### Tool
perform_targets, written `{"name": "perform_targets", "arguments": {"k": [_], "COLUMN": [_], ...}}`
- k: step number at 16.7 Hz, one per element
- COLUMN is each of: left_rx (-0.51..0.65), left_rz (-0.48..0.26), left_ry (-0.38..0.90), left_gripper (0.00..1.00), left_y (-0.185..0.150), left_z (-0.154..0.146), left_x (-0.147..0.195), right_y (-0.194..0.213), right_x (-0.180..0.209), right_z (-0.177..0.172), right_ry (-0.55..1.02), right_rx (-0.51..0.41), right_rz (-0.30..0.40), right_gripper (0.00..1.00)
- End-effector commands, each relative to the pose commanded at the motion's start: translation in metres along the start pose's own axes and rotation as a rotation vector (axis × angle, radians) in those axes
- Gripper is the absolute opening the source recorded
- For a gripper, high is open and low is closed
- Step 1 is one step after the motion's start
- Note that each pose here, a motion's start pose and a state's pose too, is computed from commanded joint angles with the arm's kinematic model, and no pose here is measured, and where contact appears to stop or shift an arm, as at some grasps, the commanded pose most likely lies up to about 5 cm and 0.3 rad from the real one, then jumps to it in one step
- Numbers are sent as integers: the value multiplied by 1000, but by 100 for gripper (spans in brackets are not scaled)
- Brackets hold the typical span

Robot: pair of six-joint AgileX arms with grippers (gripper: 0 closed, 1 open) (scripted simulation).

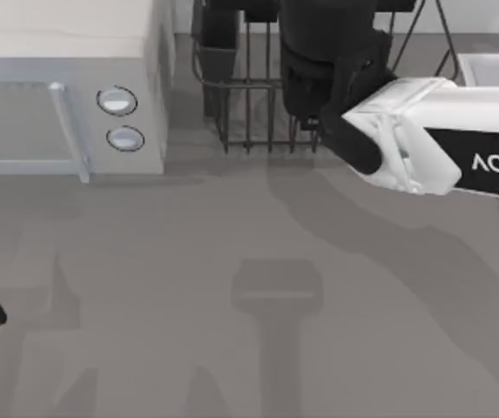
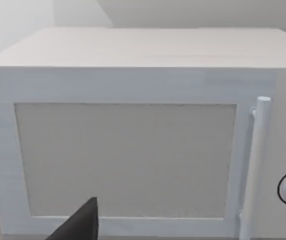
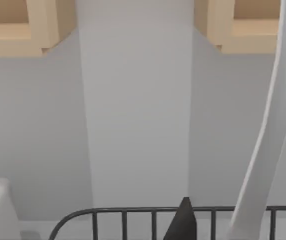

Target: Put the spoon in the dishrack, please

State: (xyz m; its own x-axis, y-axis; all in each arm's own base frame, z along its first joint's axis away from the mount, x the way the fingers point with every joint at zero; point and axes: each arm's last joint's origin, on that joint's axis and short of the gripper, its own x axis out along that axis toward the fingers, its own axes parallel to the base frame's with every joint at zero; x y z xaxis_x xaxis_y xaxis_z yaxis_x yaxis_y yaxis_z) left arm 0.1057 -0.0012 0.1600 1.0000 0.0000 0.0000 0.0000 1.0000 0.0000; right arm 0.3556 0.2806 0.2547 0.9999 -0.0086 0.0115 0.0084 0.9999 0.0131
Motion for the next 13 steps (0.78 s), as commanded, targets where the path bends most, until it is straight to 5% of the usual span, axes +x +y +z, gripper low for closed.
{"name": "perform_targets", "arguments": {"k": [3, 8, 13], "left_rx": [0, 0, 0], "left_rz": [0, 0, 0], "left_ry": [0, 0, 0], "left_gripper": [100, 100, 100], "left_y": [0, 0, 0], "left_z": [0, 0, 0], "left_x": [0, 0, 0], "right_y": [-17, -19, -19], "right_x": [24, 26, 26], "right_z": [-33, -36, -36], "right_ry": [10, 12, 12], "right_rx": [-12, -13, -13], "right_rz": [-1, -1, -1], "right_gripper": [0, 0, 38]}}
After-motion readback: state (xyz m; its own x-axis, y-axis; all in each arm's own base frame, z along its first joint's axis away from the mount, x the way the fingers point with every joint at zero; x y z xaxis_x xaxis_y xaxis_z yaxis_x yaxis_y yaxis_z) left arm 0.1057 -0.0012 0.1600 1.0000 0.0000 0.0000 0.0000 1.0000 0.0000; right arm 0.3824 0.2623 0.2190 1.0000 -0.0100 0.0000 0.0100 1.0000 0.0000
